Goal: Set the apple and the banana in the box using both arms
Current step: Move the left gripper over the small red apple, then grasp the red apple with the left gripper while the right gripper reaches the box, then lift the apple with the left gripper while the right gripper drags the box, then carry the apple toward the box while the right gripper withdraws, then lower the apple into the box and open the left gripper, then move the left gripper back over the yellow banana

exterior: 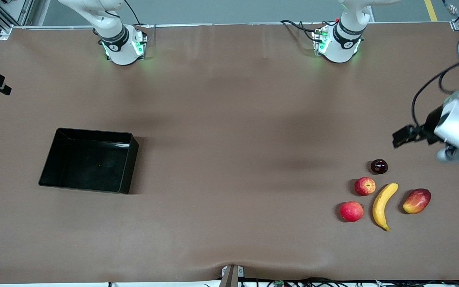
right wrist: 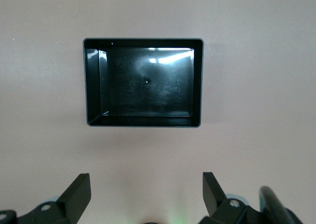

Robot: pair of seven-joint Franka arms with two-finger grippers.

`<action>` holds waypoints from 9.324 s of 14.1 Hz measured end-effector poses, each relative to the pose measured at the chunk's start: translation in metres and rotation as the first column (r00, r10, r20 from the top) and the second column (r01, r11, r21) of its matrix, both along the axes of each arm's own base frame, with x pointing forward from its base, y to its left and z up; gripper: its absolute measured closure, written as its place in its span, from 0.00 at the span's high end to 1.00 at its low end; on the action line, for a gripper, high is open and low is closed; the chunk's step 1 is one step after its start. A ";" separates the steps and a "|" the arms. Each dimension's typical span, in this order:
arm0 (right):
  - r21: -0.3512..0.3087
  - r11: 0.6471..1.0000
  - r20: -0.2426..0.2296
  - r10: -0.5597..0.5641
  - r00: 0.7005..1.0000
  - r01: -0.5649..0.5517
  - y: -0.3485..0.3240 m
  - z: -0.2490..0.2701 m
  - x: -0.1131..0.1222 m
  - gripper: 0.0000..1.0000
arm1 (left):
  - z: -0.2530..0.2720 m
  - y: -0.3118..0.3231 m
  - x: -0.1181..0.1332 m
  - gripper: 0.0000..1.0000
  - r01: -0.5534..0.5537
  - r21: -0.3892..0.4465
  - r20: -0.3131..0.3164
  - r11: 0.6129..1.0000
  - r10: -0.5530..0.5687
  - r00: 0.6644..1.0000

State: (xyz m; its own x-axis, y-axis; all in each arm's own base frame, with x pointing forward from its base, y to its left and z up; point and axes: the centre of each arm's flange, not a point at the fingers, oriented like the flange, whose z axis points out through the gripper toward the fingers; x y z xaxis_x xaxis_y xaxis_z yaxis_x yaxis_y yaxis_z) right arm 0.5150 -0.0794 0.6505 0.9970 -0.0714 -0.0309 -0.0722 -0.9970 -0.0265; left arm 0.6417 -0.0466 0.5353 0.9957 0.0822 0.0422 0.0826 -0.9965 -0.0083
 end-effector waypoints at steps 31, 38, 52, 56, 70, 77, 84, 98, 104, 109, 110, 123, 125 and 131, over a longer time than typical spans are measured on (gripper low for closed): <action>0.047 0.999 -0.219 0.037 0.975 -0.027 -0.117 -0.390 0.076 0.69 | -0.310 0.031 0.058 1.00 0.268 0.018 -0.125 0.963 -0.264 0.956; 0.064 0.993 -0.187 0.108 0.976 -0.098 -0.137 -0.419 0.056 0.24 | -0.321 0.030 0.054 0.91 0.270 0.014 -0.132 0.963 -0.266 0.955; 0.220 0.963 -0.339 0.224 0.914 -0.154 0.057 -0.281 0.116 0.05 | -0.230 0.019 0.063 0.65 0.281 0.044 -0.057 0.959 -0.278 0.959; 0.243 0.944 -0.338 0.299 0.892 -0.224 0.162 -0.278 0.114 0.05 | -0.185 0.012 0.061 0.65 0.286 0.048 -0.060 0.957 -0.284 0.957; 0.097 0.995 -0.223 0.024 0.974 -0.003 0.476 -0.383 0.048 0.05 | -0.143 -0.012 0.052 0.65 0.293 0.011 -0.045 0.956 -0.292 0.955; 0.127 0.992 -0.156 0.032 0.987 -0.012 0.491 -0.385 0.053 0.51 | -0.136 -0.042 0.050 0.65 0.238 -0.017 -0.030 0.971 -0.238 0.971; -0.010 0.999 -0.200 -0.040 0.979 0.038 0.382 -0.217 0.120 1.00 | -0.131 -0.143 0.027 0.65 0.149 -0.066 -0.037 0.987 -0.152 0.988; 0.084 0.993 -0.043 -0.078 0.996 0.082 0.040 0.032 0.063 1.00 | -0.238 -0.334 -0.075 0.65 0.075 -0.060 -0.095 0.995 -0.080 0.992; 0.044 0.998 -0.010 -0.046 0.999 0.046 0.062 0.014 -0.008 1.00 | -0.307 -0.355 -0.095 0.65 0.047 -0.074 -0.137 0.996 -0.057 0.989; 0.012 0.997 0.040 0.081 0.996 -0.082 0.077 0.009 -0.030 1.00 | -0.323 -0.364 -0.103 0.65 0.045 -0.066 -0.153 0.997 -0.055 0.987; -0.005 0.994 0.062 0.107 0.992 -0.107 0.071 0.017 -0.025 1.00 | -0.324 -0.364 -0.103 0.65 0.045 -0.066 -0.153 0.997 -0.055 0.987; -0.007 0.993 0.018 0.116 0.993 -0.116 0.044 0.020 -0.009 1.00 | -0.190 -0.341 -0.050 1.00 -0.010 -0.058 -0.056 0.998 0.007 0.998; -0.007 0.993 0.018 0.114 0.993 -0.114 0.043 0.020 -0.009 1.00 | -0.149 -0.306 -0.030 1.00 -0.043 -0.053 -0.027 0.998 0.042 0.999; -0.007 0.992 0.018 0.124 0.992 -0.124 0.042 0.020 -0.009 1.00 | -0.145 -0.125 0.041 1.00 0.096 -0.031 -0.017 0.995 -0.097 0.995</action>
State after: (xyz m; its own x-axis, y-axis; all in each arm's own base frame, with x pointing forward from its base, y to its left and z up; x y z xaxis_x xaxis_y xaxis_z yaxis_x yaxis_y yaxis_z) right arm 0.5061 -0.0375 0.6701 0.9985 0.0530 -0.0125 0.0527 -0.9984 -0.0210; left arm 0.6826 -0.1720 0.3904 0.9997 -0.0131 0.0226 -0.0136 -0.9997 0.0215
